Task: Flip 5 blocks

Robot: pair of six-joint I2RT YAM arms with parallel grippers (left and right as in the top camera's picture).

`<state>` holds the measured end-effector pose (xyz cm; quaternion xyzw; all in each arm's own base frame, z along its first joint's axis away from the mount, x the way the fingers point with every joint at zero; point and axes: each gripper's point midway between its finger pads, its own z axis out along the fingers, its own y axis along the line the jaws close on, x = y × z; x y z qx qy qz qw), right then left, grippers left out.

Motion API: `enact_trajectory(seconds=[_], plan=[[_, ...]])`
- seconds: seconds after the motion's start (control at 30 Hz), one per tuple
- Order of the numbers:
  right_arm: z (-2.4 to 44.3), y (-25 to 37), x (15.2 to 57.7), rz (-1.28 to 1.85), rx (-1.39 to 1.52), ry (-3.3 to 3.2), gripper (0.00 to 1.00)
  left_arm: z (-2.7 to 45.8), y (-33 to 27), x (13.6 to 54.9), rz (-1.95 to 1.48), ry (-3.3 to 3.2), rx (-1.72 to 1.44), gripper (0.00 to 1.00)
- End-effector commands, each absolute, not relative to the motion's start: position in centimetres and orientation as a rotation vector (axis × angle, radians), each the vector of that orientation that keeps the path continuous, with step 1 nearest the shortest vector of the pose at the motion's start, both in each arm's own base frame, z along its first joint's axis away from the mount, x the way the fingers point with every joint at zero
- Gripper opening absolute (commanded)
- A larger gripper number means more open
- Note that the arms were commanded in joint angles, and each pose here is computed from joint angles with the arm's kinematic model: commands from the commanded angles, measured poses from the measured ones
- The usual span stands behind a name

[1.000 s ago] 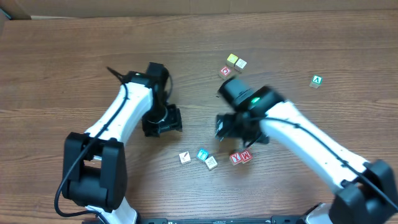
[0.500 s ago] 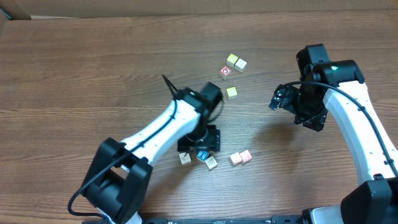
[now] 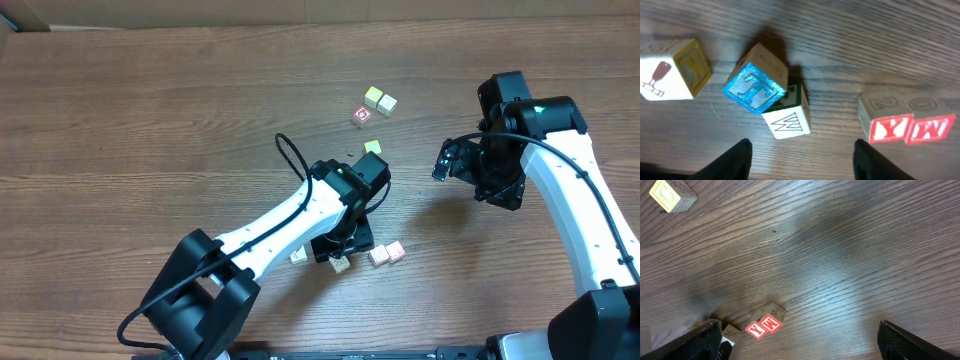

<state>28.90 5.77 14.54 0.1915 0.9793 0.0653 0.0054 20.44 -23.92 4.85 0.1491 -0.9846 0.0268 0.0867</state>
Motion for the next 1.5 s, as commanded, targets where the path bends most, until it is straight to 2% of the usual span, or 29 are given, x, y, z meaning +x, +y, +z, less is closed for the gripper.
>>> enact_trajectory(seconds=[0.0,0.23,0.43,0.57,0.93,1.0,1.07,1.2,1.47], plan=[[15.8,5.9,29.3,0.231,0.555,3.028,1.0,3.7,-23.1,19.8,-0.021,-2.87,0.627,0.56],[15.8,5.9,29.1,0.227,0.533,3.041,1.0,2.2,-22.9,18.2,-0.073,-2.793,0.65,0.51],[15.8,5.9,29.1,0.226,0.533,3.042,1.0,1.5,-23.2,18.2,-0.051,-2.794,0.65,0.48],[15.8,5.9,29.0,0.226,0.533,3.044,1.0,1.2,-23.7,18.8,-0.007,-2.814,0.648,0.41],[15.8,5.9,28.7,0.219,0.509,3.06,1.0,1.0,-24.1,19.5,0.009,-2.86,0.638,0.36],[15.8,5.9,28.7,0.22,0.508,3.059,1.0,0.9,-24.2,19.8,0.011,-2.89,0.619,0.23],[15.8,5.9,28.7,0.22,0.508,3.059,1.0,0.9,-24.4,20.0,0.025,-2.901,0.615,0.17],[15.8,5.8,28.6,0.218,0.509,3.062,1.0,0.8,-24.9,20.4,0.056,-2.918,0.603,0.2],[15.8,5.8,28.6,0.218,0.509,3.063,1.0,0.8,-26.3,21.4,0.166,-2.96,0.518,0.2]])
